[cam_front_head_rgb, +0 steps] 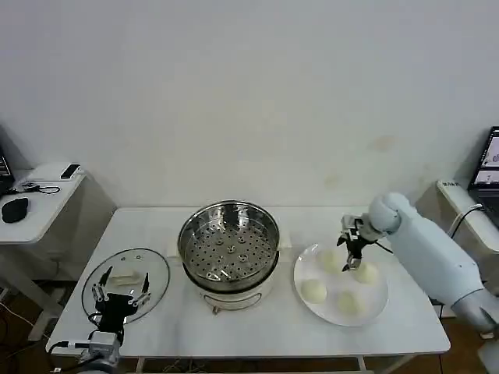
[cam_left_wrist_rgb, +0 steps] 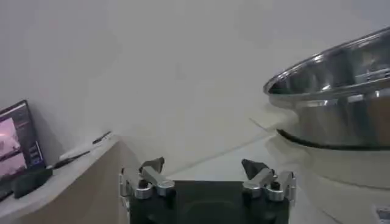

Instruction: Take steamed baozi put them in steamer then cover it.

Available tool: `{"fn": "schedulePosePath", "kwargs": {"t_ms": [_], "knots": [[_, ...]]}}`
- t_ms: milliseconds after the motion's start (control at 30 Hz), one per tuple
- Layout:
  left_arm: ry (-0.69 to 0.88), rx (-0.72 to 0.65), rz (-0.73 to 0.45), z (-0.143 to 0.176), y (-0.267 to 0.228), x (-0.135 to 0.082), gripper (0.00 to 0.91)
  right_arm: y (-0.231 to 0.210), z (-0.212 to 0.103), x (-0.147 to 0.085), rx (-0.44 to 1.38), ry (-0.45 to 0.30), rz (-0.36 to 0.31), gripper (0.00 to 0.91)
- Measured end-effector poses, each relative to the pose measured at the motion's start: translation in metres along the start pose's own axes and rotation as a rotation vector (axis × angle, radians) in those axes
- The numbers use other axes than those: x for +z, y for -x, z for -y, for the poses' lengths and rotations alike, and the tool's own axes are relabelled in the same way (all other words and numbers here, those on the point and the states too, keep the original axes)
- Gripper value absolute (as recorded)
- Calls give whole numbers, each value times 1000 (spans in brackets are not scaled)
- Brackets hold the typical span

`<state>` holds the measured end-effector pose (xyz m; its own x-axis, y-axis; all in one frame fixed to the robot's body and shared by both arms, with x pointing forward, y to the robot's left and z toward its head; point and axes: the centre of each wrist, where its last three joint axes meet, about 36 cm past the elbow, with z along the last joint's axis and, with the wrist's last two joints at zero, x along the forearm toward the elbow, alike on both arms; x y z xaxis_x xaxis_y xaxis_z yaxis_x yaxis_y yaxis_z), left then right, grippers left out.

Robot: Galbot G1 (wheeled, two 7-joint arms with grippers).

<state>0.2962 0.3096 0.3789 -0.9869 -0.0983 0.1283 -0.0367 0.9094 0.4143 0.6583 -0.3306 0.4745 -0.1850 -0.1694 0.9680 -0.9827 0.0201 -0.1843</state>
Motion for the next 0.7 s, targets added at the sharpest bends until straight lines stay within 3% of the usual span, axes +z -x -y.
{"fn": "schedulePosePath", "kwargs": {"t_ms": [700], "knots": [[-2, 9, -13, 4, -1, 6, 907, 26, 7, -10, 25, 13, -9, 907]]}}
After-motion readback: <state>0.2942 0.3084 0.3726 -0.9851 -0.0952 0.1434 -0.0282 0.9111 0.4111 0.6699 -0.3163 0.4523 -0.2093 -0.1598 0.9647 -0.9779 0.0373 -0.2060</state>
